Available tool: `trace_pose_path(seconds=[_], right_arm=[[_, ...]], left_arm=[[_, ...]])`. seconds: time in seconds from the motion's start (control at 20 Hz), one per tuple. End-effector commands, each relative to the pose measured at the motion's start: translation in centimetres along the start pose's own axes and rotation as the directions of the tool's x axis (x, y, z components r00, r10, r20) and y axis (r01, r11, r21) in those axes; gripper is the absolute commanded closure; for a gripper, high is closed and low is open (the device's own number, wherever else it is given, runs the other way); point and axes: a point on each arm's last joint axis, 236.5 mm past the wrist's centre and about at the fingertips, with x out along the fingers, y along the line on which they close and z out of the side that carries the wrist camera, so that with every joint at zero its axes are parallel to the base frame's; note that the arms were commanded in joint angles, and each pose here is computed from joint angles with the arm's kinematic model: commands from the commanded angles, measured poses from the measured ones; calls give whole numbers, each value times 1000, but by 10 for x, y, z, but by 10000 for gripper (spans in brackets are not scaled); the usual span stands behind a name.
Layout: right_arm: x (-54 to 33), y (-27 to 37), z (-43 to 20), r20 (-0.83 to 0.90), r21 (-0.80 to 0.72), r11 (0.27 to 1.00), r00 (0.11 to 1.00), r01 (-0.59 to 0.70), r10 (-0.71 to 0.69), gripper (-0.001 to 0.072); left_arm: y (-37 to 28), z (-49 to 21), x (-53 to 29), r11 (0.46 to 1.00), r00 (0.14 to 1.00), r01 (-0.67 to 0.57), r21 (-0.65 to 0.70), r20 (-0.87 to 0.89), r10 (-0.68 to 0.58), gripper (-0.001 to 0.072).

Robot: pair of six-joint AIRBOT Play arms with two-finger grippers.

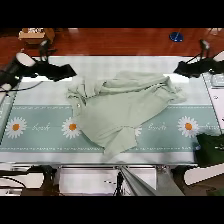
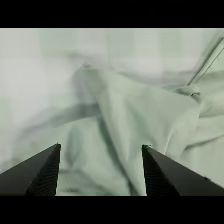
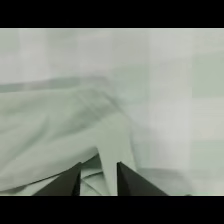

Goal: Fold the shirts.

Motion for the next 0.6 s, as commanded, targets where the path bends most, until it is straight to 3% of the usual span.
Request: trace_pose_path(seconds=[0.0,0.2,0.3,0.45,0.55], right_arm=[[-70,-40,10,-22,-118,979,985,167,-171,390],[-128,-108,-35,-179,-11,936,920,353,-349,393],[-133,-121,-57,-246,66,937,916,342,-317,394],[-126,-125,-78,-282,153,947,931,282,-231,390],[-118,-126,-92,-315,169,947,925,274,-211,322]], left_arm=[[31,-48,-66,987,962,-69,-143,-272,28,126],[26,-116,-95,979,937,-77,-191,-348,6,131],[13,-170,-86,976,930,-71,-205,-367,-9,130],[-20,-257,-70,953,892,6,-302,-428,-141,128],[-42,-292,-54,933,877,55,-357,-429,-216,111]])
